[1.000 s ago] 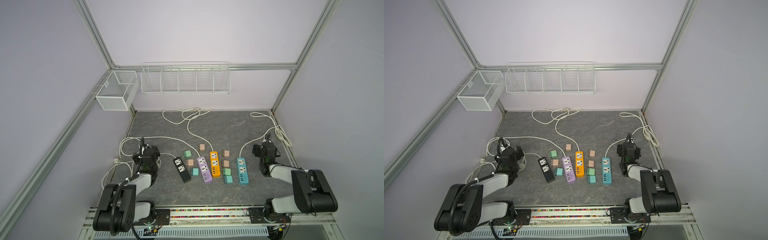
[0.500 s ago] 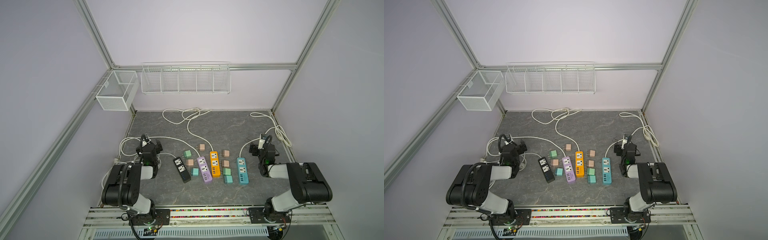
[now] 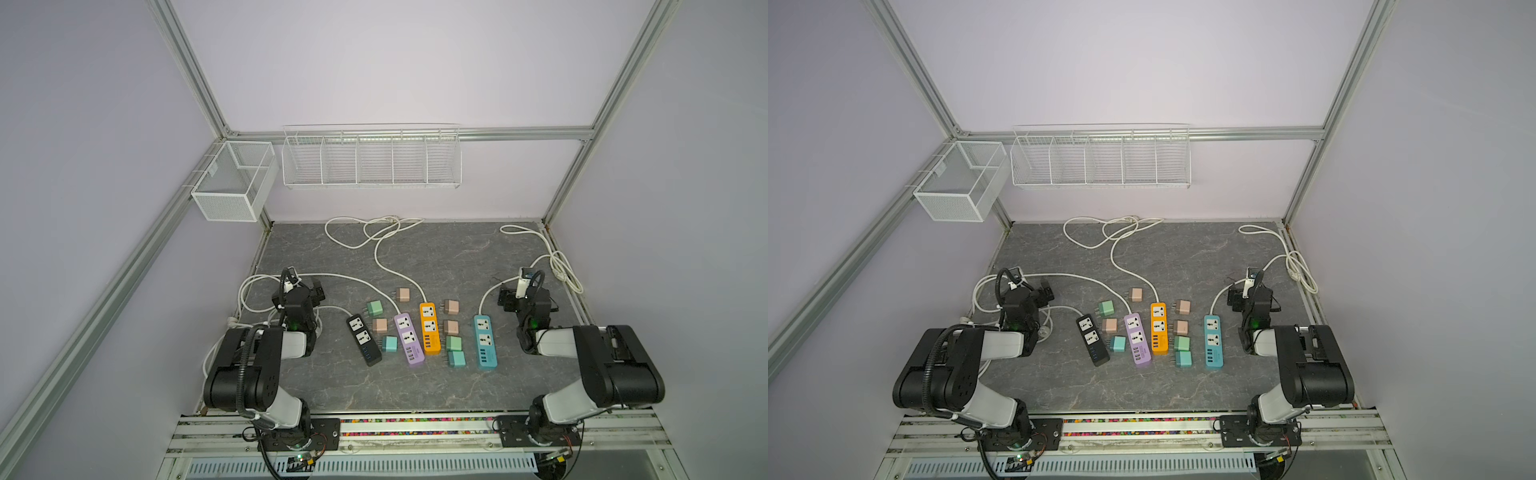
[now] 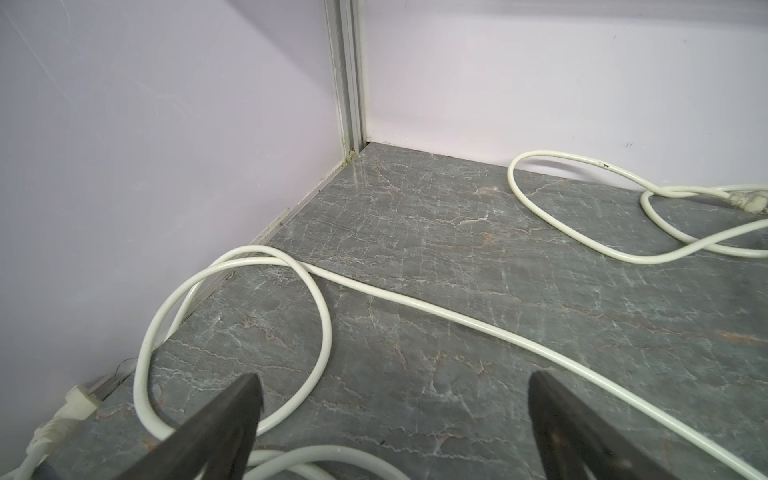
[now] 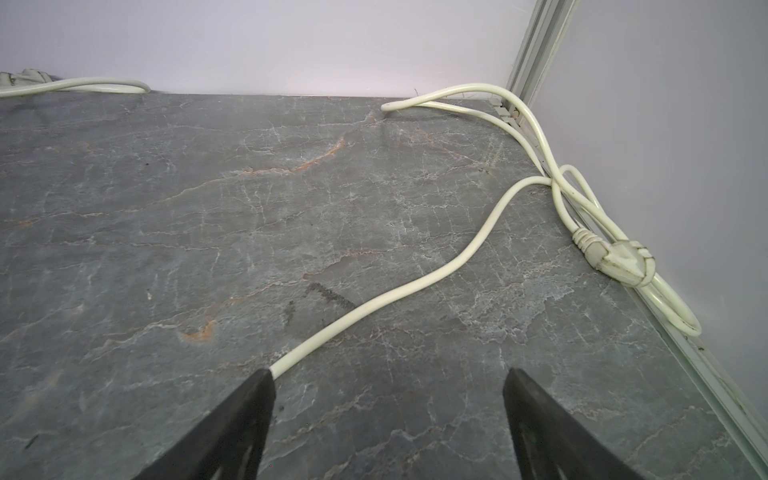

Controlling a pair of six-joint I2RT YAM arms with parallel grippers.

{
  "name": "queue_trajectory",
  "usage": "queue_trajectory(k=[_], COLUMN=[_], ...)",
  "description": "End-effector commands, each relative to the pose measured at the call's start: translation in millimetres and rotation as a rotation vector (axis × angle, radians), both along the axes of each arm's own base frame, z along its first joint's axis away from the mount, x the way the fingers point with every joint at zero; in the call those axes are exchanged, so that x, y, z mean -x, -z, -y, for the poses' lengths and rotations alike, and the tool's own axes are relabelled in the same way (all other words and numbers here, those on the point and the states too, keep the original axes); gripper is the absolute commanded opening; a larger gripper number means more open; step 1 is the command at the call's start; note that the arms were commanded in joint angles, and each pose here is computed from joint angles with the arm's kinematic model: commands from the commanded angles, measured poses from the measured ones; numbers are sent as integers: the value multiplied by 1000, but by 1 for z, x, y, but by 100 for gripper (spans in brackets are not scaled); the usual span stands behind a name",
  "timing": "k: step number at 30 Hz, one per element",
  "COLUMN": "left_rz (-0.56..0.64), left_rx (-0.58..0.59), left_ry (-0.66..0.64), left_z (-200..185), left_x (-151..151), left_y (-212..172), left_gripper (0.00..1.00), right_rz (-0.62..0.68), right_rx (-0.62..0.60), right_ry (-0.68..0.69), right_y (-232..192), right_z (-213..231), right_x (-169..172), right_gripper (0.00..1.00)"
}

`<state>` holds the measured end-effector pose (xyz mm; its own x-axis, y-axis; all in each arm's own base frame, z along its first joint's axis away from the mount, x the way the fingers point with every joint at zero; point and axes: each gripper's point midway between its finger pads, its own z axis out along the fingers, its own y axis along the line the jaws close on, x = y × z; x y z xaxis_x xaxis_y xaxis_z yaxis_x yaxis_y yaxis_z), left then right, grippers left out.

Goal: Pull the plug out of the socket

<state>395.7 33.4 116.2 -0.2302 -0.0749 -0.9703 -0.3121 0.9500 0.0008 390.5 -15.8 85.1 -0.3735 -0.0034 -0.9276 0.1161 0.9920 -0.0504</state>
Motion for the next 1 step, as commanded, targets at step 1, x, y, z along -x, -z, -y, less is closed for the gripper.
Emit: queue_trajectory(k=[1], left_rz=[22], left_rx=[-8], left_ry=[4], left_z=[-1], left_x=[-1], left_y=[-3], left_gripper=[99], right_rz=[28], right_rx=[14], right_ry=[-14], right_y=[-8], right_z=[0], right_x=[-2], right_gripper=[89])
